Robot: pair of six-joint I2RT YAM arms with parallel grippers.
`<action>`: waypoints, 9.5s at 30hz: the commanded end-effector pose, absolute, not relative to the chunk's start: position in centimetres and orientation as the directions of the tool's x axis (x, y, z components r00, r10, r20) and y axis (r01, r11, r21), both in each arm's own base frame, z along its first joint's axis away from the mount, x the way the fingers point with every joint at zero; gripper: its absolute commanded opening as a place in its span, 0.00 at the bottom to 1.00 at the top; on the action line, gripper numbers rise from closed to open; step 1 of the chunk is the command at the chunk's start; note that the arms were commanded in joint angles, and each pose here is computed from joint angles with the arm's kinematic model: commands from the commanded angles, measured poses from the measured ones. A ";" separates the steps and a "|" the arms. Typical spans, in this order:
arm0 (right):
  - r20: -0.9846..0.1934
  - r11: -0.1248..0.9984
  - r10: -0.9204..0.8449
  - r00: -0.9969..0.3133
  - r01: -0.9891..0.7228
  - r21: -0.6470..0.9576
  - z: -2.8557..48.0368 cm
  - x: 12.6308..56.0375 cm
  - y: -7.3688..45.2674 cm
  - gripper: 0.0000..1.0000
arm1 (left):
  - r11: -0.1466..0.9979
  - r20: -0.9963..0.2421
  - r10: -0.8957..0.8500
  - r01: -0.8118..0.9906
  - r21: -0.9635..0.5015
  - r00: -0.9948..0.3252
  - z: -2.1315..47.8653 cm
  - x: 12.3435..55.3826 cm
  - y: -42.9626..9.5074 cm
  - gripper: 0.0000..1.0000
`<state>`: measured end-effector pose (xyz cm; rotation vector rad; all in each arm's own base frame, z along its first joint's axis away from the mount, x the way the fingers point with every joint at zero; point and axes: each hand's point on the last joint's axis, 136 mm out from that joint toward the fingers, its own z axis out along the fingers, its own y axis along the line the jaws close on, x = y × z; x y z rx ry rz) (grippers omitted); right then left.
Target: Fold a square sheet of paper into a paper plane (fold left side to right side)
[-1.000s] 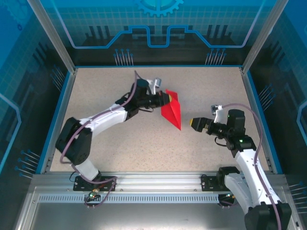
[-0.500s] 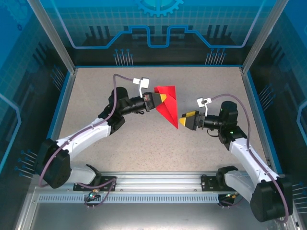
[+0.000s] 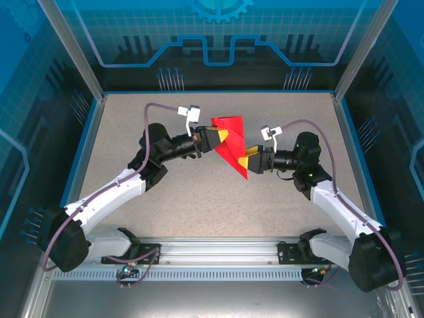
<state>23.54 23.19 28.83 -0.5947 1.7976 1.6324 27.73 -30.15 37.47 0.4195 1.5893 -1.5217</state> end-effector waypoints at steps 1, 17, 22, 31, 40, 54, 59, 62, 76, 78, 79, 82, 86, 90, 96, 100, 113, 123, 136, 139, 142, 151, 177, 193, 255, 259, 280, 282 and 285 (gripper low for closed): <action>-0.758 0.087 0.079 -0.647 -0.753 0.652 31.2 22.9 23.8 0.72 | 0.180 -0.794 -0.294 0.785 -0.593 -0.532 37.6 27.1 -30.5 0.01; -0.787 0.186 0.042 -0.616 -0.769 0.612 31.3 22.7 23.5 0.09 | 0.264 -0.792 -0.265 0.749 -0.608 -0.549 35.5 28.2 -30.4 0.15; -0.787 0.351 -0.006 -0.617 -0.739 0.576 29.4 23.3 22.5 0.01 | 0.392 -0.813 -0.263 0.713 -0.581 -0.519 34.8 28.6 -28.8 0.56; -0.671 0.857 -0.339 -0.660 -0.510 0.068 22.9 25.6 18.1 0.00 | 0.726 -0.823 -0.430 0.399 -0.560 -0.373 33.5 29.9 -19.5 0.85; -0.236 0.608 -0.682 -0.692 -0.358 -0.709 18.0 27.7 17.9 0.00 | 0.796 -0.823 -0.498 0.233 -0.559 -0.274 33.5 28.3 -14.0 0.88; 0.130 0.369 -0.730 -0.671 -0.547 -0.752 5.9 28.4 23.5 0.07 | 0.813 -0.823 -0.479 0.199 -0.547 -0.304 32.7 28.6 -13.9 0.89; 0.124 0.488 -0.741 -0.660 -0.656 -0.576 3.1 26.0 25.4 0.28 | 0.814 -0.801 -0.489 0.150 -0.561 -0.345 31.7 29.1 -13.9 0.92; 0.055 0.576 -0.743 -0.667 -0.680 -0.453 3.6 24.8 26.4 0.41 | 0.791 -0.761 -0.517 0.122 -0.600 -0.391 30.9 29.7 -14.0 0.95; -0.467 0.782 -0.394 -0.791 -0.556 0.281 14.6 23.1 23.9 0.78 | 0.571 -0.438 -0.517 0.085 -0.816 -0.736 23.7 32.9 -20.2 0.95; -0.529 0.769 -0.293 -0.796 -0.525 0.365 16.1 23.7 22.9 0.82 | 0.547 -0.379 -0.494 0.058 -0.835 -0.782 21.5 33.2 -21.7 0.92; -0.552 0.767 -0.239 -0.799 -0.504 0.397 16.5 24.0 22.1 0.84 | 0.554 -0.358 -0.473 0.044 -0.831 -0.805 20.1 33.0 -22.6 0.91; -0.595 0.754 -0.114 -0.796 -0.459 0.470 16.9 24.3 20.3 0.94 | 0.595 -0.318 -0.428 0.002 -0.804 -0.846 16.5 32.8 -24.4 0.90; -0.596 0.722 -0.008 -0.803 -0.417 0.553 17.1 24.3 18.7 0.97 | 0.635 -0.271 -0.398 -0.050 -0.771 -0.877 12.5 33.1 -26.3 0.86; -0.578 0.717 0.047 -0.815 -0.375 0.587 16.4 24.3 17.3 0.99 | 0.667 -0.245 -0.372 -0.074 -0.742 -0.895 9.5 33.7 -28.3 0.85; -0.569 0.702 0.075 -0.819 -0.362 0.613 16.1 24.2 16.8 0.99 | 0.679 -0.222 -0.328 -0.066 -0.731 -0.918 6.7 34.5 -31.6 0.76; -0.579 0.721 0.074 -0.812 -0.358 0.593 15.9 24.5 16.4 0.99 | 0.693 -0.213 -0.331 -0.084 -0.716 -0.919 5.4 34.9 -31.9 0.56; -0.657 0.649 0.037 -0.753 -0.482 0.589 17.6 25.7 17.3 0.99 | 0.688 -0.496 -0.176 0.254 -0.680 -0.850 13.0 33.7 -31.0 0.00; -0.675 0.349 0.025 -0.737 -0.627 0.697 20.5 27.8 19.5 0.85 | 0.484 -0.669 -0.012 0.581 -0.654 -0.743 20.4 28.1 -30.5 0.00; -0.664 0.152 -0.088 -0.743 -0.669 0.728 21.0 26.0 22.2 0.56 | 0.371 -0.712 0.015 0.665 -0.649 -0.702 22.5 25.8 -30.5 0.00; -0.656 0.129 -0.113 -0.746 -0.666 0.735 21.0 25.5 22.7 0.49 | 0.369 -0.704 0.018 0.659 -0.655 -0.710 22.3 25.9 -30.6 0.00; -0.654 0.121 -0.127 -0.745 -0.666 0.736 21.0 25.4 22.9 0.40 | 0.373 -0.700 0.022 0.655 -0.657 -0.714 22.1 26.0 -30.6 0.00; -0.602 0.222 -0.133 -0.787 -0.616 0.756 19.2 26.0 22.6 0.07 | 0.523 -0.689 0.017 0.594 -0.611 -0.724 20.4 27.3 -28.6 0.56; -0.136 0.593 0.086 -0.987 -0.059 0.803 6.8 31.6 19.3 0.01 | 0.818 -0.544 0.445 0.570 -0.076 -0.711 11.3 21.6 -33.0 0.71; -0.098 0.601 0.106 -0.989 -0.015 0.799 5.9 31.2 19.0 0.01 | 0.866 -0.421 0.500 0.436 0.244 -0.757 5.7 23.5 -34.6 0.68; -0.392 0.742 0.221 -0.893 -0.107 0.662 7.9 27.8 12.8 0.80 | 0.734 -0.344 0.033 0.256 -0.629 -0.939 5.0 24.2 -38.5 0.00; -0.388 0.728 0.211 -0.897 -0.121 0.674 7.3 27.4 13.7 0.80 | 0.672 -0.329 -0.031 0.223 -0.706 -0.944 5.3 24.6 -38.1 0.00; -0.350 0.715 0.122 -0.929 -0.162 0.680 5.0 27.4 19.7 0.68 | 0.505 -0.229 -0.193 0.103 -0.857 -0.954 4.8 25.6 -35.0 0.00; -0.346 0.713 0.125 -0.930 -0.159 0.683 4.8 27.6 20.1 0.67 | 0.506 -0.223 -0.199 0.094 -0.857 -0.954 4.4 25.6 -34.8 0.00; -0.343 0.708 0.125 -0.931 -0.158 0.688 4.8 28.1 20.8 0.65 | 0.502 -0.215 -0.209 0.084 -0.861 -0.954 4.2 25.6 -34.5 0.00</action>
